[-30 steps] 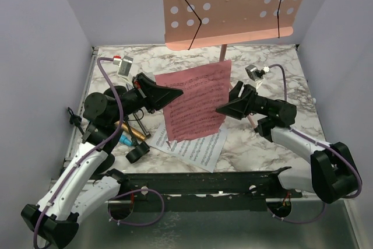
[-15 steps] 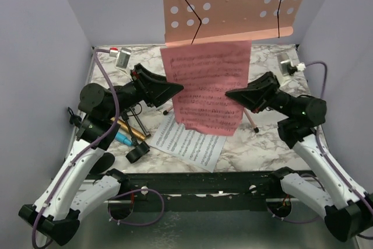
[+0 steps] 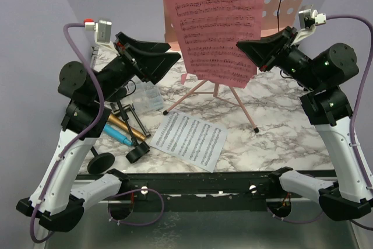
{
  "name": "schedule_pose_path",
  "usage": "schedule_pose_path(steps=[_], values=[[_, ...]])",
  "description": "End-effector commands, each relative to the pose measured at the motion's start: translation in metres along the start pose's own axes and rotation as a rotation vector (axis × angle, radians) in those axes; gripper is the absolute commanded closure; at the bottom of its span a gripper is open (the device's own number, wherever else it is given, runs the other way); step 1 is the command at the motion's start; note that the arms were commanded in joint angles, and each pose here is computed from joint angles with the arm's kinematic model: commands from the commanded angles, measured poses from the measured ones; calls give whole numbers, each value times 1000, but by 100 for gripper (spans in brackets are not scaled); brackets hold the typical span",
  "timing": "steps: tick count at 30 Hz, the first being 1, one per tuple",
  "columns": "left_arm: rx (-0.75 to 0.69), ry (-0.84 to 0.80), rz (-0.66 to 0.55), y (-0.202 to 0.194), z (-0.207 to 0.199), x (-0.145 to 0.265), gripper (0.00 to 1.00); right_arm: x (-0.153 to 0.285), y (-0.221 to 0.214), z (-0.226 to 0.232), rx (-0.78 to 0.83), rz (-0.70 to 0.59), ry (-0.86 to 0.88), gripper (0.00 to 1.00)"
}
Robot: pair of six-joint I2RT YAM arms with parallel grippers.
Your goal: Set up the instrument practice props
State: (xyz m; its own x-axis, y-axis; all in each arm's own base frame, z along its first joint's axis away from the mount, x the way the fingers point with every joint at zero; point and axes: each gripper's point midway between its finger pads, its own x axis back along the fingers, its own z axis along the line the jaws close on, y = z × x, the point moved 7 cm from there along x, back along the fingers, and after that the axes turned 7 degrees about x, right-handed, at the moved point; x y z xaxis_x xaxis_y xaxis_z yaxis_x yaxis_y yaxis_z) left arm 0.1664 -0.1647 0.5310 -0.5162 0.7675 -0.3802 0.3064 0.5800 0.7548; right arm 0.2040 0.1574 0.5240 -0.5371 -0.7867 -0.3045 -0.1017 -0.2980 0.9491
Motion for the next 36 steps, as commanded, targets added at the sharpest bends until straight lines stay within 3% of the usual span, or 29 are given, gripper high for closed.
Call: schedule_pose_path(steps=[1, 13, 20, 32, 36], values=[[68, 27, 5, 5, 14, -26, 21, 2, 5, -23, 56, 87, -204, 100], [72, 2, -47, 12, 25, -64, 30, -12, 61, -33, 165, 4, -311, 100], [27, 18, -85, 7, 23, -83, 32, -22, 80, -43, 221, -38, -360, 100], [-7, 138, -197, -2, 30, -95, 46, -31, 107, -51, 279, -103, -413, 100], [7, 141, -218, -1, 31, -98, 49, -37, 99, -55, 263, -89, -399, 100]])
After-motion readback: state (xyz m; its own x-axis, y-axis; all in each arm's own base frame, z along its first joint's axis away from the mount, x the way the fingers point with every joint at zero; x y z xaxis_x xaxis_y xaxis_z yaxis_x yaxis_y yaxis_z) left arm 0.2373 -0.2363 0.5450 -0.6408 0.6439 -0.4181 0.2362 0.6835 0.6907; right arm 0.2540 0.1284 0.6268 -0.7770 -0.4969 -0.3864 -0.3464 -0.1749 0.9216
